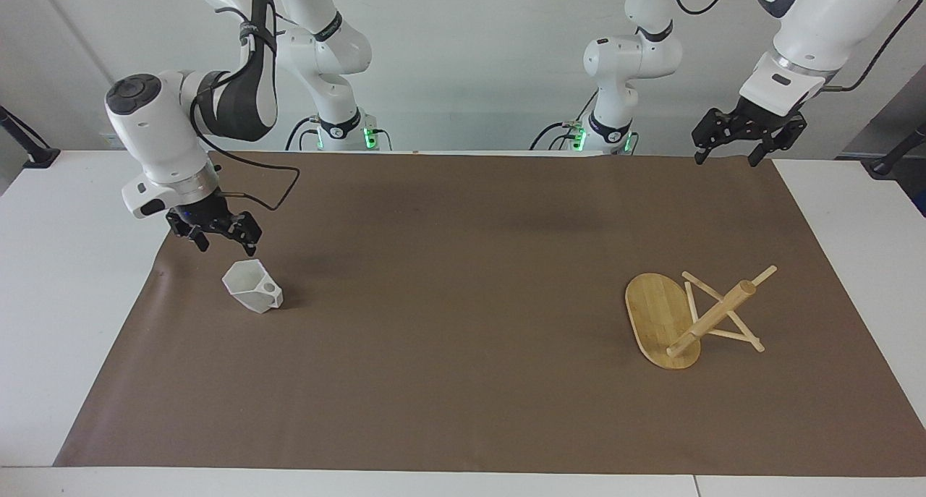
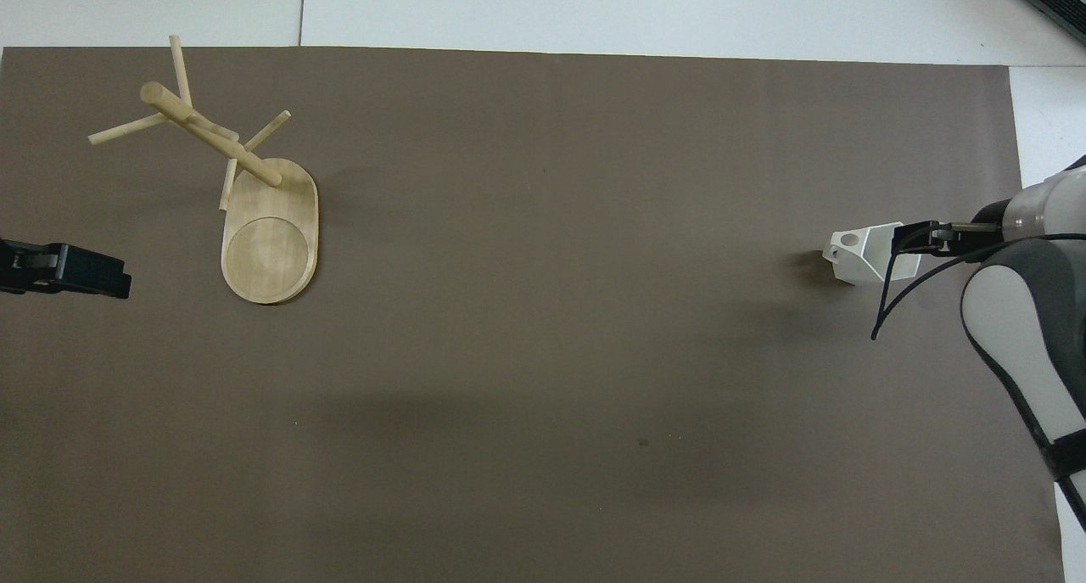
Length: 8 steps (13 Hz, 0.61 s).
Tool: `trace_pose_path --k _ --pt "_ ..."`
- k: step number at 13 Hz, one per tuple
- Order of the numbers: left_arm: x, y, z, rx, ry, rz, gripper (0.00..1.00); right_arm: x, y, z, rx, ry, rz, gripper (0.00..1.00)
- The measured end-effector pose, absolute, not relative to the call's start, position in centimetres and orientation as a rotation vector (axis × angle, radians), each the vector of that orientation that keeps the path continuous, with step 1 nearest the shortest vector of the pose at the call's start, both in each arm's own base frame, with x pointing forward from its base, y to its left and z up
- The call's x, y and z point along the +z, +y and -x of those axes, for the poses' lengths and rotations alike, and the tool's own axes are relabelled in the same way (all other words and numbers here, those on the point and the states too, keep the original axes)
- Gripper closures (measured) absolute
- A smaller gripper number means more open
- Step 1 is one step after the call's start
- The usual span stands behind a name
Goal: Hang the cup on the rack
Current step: 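Move the right gripper to the white hexagonal cup's handle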
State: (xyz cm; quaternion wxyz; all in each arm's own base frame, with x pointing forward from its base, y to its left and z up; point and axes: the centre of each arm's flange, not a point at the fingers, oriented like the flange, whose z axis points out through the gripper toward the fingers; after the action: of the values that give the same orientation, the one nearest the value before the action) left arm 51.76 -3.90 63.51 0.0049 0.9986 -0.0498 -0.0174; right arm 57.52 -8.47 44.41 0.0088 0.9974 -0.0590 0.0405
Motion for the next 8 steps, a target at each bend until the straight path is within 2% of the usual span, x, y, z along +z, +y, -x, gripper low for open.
trace_pose_path --k 8 --pt "63.5 -3.9 -51.8 -0.055 -0.156 -3.127 0.0 40.2 -9.5 -57.7 0.154 -0.21 -3.105 0.0"
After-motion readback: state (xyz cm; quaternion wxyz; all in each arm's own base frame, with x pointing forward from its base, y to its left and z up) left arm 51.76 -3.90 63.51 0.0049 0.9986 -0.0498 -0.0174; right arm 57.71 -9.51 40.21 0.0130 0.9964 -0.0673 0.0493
